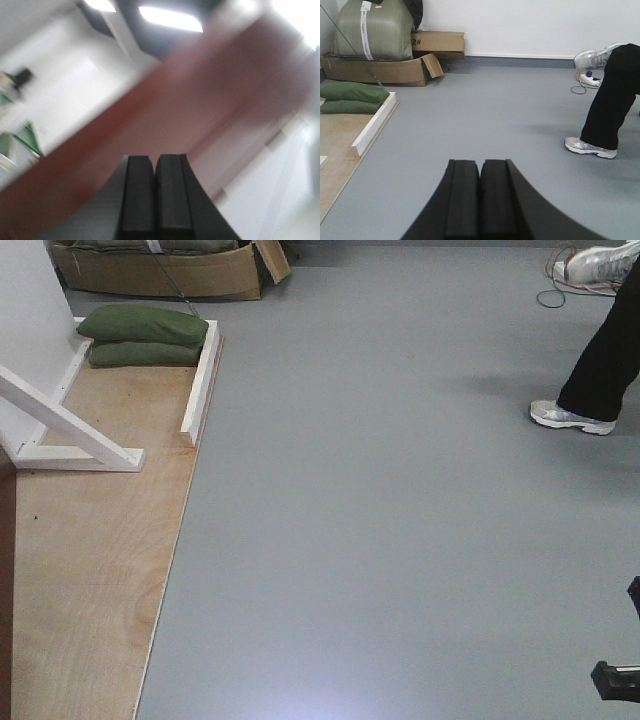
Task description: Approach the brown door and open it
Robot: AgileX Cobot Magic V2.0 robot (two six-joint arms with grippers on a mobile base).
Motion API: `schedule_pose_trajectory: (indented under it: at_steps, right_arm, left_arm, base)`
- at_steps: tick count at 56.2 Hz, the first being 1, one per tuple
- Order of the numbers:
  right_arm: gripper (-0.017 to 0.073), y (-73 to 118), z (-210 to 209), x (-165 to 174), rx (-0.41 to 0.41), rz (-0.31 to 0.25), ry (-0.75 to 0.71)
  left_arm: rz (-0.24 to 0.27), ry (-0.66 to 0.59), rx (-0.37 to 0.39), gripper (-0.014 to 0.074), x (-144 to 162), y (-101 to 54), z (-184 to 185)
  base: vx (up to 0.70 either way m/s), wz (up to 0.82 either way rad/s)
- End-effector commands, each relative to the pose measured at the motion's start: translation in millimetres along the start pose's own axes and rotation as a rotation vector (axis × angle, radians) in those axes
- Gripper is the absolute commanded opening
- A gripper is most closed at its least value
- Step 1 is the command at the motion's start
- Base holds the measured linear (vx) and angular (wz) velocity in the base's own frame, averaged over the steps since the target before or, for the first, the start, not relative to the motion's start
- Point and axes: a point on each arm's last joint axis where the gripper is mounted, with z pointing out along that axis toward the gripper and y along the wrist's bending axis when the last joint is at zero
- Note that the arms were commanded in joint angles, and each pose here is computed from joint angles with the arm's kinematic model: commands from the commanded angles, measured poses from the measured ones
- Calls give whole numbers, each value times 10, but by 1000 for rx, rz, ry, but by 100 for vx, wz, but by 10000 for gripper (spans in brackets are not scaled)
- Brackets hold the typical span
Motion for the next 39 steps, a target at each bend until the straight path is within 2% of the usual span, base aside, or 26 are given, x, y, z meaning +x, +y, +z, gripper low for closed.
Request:
schedule_pose_trajectory:
  at_steps: [1,5,10,15,19,27,34,39]
  right_arm:
    - [0,-5,-8,-67,8,-12,-91]
    - [0,-5,-8,-67,8,-12,-91]
    - [0,-5,-8,-67,8,-12,-91]
    - [0,-5,-8,-67,8,-12,-91]
    - [0,-5,-8,-67,8,-12,-91]
    - [0,-5,-8,-67,8,-12,-91]
    - [0,-5,-8,-67,8,-12,-91]
    - [0,-5,-8,-67,8,-12,-91]
  left_arm:
    - [-8,-115,-24,-3,-168,-126,132]
    - [15,-119,-10,-3,-145,-159,256]
    - [66,-63,33,-3,-42,-160,425]
    - [121,5,56,-3,52,-77,568]
    - [135,51,57,-3,91,0,658]
    - [127,58,19,-3,14,156,775]
    - [82,30,-35,-3,-121,311,856]
    - [71,2,-55,-3,-246,390,884]
  base:
    - [0,0]
    - [0,0]
    - [0,0]
    - [0,0]
    - [0,0]
    - [0,0]
    - [0,0]
    - [0,0]
